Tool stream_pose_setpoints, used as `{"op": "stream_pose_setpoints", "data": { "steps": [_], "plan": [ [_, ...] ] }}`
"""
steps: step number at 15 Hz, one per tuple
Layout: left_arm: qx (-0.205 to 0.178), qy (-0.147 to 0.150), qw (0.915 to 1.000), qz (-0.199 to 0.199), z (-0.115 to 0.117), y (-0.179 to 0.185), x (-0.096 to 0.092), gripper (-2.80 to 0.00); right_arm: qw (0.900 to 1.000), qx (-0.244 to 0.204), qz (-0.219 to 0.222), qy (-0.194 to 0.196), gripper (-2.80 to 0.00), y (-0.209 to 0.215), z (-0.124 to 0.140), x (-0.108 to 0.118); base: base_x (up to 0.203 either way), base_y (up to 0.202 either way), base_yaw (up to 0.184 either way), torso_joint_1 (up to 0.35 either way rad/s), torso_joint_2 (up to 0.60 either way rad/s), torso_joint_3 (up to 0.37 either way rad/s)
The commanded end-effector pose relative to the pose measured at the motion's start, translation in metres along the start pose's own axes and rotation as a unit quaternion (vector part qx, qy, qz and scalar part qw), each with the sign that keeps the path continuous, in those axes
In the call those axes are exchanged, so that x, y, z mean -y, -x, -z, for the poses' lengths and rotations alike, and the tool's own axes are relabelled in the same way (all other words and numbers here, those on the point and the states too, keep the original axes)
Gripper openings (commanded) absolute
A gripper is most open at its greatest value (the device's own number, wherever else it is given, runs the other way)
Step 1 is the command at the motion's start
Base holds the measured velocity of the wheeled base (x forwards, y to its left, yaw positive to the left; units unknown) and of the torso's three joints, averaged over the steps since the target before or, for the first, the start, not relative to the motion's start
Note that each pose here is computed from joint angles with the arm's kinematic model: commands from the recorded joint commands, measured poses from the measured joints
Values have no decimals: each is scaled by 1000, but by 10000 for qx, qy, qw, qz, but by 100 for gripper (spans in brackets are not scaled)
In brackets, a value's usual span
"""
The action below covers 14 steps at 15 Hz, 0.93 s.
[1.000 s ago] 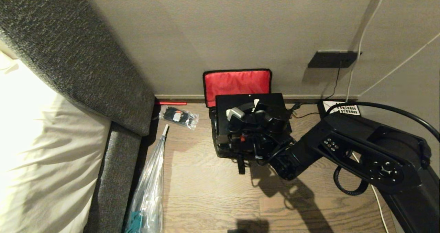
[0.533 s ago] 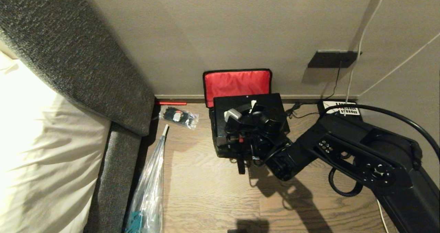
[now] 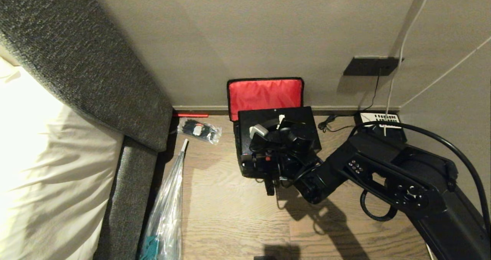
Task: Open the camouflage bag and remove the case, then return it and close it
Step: Place the black box back
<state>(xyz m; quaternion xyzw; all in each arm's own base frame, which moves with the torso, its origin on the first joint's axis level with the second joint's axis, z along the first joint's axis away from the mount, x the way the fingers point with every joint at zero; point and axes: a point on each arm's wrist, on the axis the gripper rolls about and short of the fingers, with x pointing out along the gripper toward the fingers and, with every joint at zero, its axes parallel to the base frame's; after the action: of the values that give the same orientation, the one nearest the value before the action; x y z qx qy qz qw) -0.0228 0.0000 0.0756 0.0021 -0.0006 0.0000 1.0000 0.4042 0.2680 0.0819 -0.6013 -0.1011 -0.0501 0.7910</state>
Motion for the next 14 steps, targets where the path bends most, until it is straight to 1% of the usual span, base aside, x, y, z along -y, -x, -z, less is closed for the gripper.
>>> {"op": "stream_pose_setpoints", "data": {
  "steps": [1, 5, 8, 14],
  "plan": [
    [1, -2, 10000, 0, 0, 0, 0, -280, 10000, -29, -44, 68, -280, 0, 3, -10, 0, 0, 0, 0, 0, 0],
    [1, -2, 10000, 0, 0, 0, 0, -280, 10000, -39, -42, 0, -280, -3, 2, -21, 0, 0, 0, 0, 0, 0],
    [1, -2, 10000, 0, 0, 0, 0, -280, 9999, -46, -142, 45, -280, -2, 4, -33, 0, 0, 0, 0, 0, 0],
    [1, -2, 10000, 0, 0, 0, 0, -280, 9996, -72, -260, -16, -280, -2, 8, -52, 0, 0, 0, 0, 0, 0]
  ]
}}
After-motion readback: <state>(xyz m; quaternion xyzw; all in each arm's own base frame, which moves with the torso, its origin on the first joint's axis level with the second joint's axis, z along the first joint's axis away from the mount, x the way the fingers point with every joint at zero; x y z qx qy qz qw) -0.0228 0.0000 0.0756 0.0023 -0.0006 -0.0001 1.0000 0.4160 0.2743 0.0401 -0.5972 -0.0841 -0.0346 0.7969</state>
